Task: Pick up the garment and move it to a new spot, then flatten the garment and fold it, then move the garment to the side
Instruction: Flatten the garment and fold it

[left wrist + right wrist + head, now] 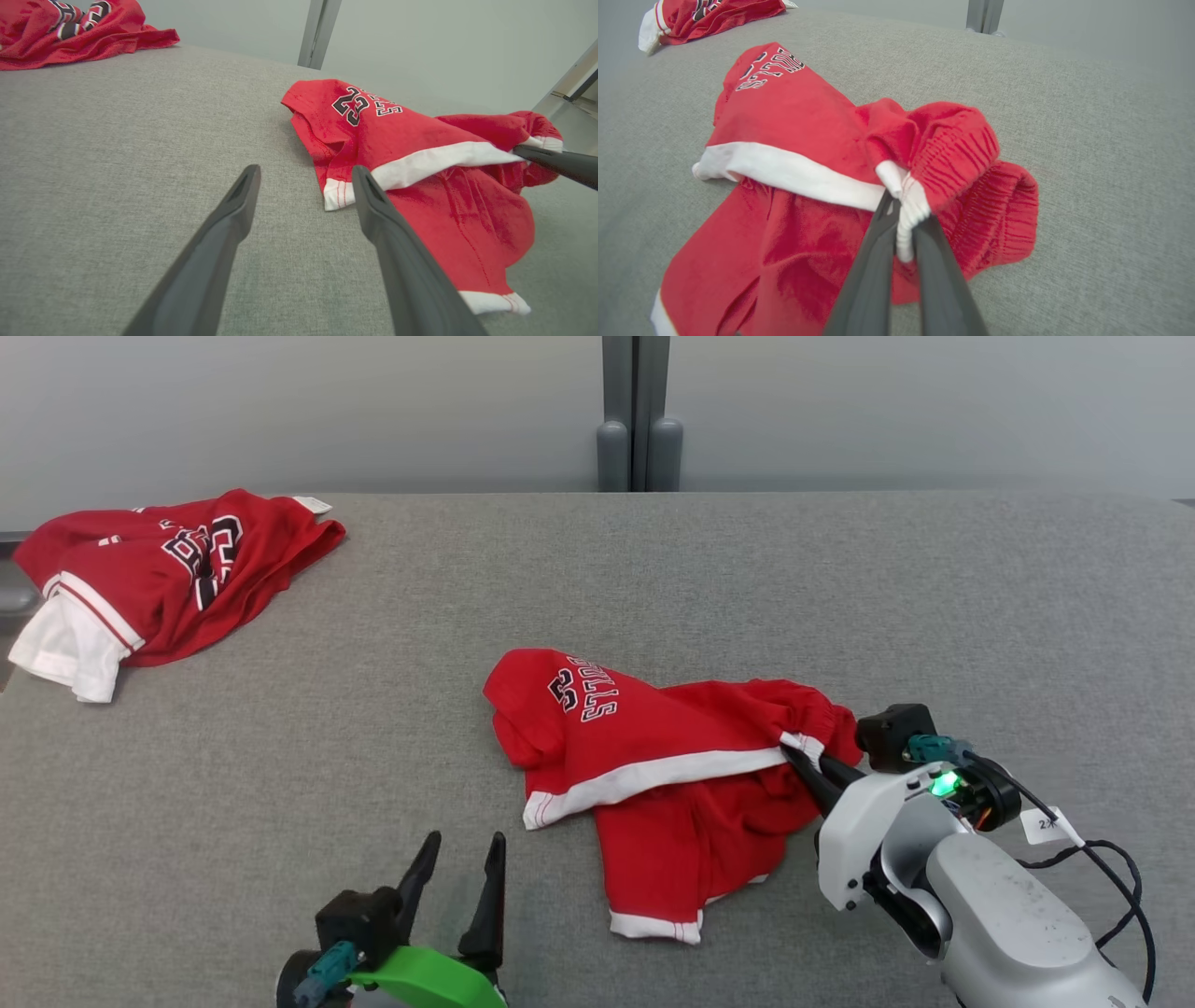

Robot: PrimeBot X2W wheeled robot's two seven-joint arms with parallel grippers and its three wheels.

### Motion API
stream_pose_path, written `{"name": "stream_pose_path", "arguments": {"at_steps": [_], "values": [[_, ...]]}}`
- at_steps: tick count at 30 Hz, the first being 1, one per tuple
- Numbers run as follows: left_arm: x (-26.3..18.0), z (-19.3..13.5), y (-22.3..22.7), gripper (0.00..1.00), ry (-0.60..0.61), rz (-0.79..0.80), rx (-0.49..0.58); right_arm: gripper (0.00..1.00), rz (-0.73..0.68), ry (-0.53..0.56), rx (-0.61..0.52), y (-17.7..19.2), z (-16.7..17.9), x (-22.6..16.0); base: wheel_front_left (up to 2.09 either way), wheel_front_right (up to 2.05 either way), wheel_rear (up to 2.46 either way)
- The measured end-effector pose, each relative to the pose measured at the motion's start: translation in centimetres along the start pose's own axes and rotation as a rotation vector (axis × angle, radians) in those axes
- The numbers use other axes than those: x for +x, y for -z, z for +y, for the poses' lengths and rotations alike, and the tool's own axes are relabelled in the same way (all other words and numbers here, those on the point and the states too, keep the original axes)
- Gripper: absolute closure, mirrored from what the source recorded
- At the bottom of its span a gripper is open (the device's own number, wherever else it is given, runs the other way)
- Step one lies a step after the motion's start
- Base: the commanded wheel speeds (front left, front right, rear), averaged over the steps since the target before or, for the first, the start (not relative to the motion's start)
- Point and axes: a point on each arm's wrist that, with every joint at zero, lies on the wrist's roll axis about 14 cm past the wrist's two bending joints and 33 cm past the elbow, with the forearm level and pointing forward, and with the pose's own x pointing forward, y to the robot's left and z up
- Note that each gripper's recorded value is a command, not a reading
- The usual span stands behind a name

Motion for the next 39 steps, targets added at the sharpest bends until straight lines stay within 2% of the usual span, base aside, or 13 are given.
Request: {"name": "stream_pose_path", "arguments": {"at_steps": [5, 12, 21, 33, 39], "values": [[1.3, -2.2, 2.6, 0.00, 0.081, 0.114, -0.027, 1.00, -0.008, 0.028, 0.002, -0.2, -1.1, -0.5, 0.00, 0.00, 0.00], [3.7, -3.2, 4.1, 0.00, 0.111, 0.210, -0.096, 1.00, 0.017, 0.045, -0.004, 0.7, -2.0, -0.9, 0.00, 0.00, 0.00], [5.8, -5.1, 5.7, 0.00, 0.171, 0.306, -0.123, 1.00, 0.044, 0.056, 0.006, 1.8, -2.8, -0.9, 0.00, 0.00, 0.00], [6.4, -5.5, 7.1, 0.00, 0.166, 0.359, -0.170, 1.00, 0.062, 0.065, 0.009, 2.7, -3.4, -0.7, 0.00, 0.00, 0.00], [6.5, -4.8, 7.3, 0.00, 0.124, 0.369, -0.227, 1.00, 0.063, 0.060, 0.012, 2.8, -3.1, -0.7, 0.00, 0.00, 0.00]]}}
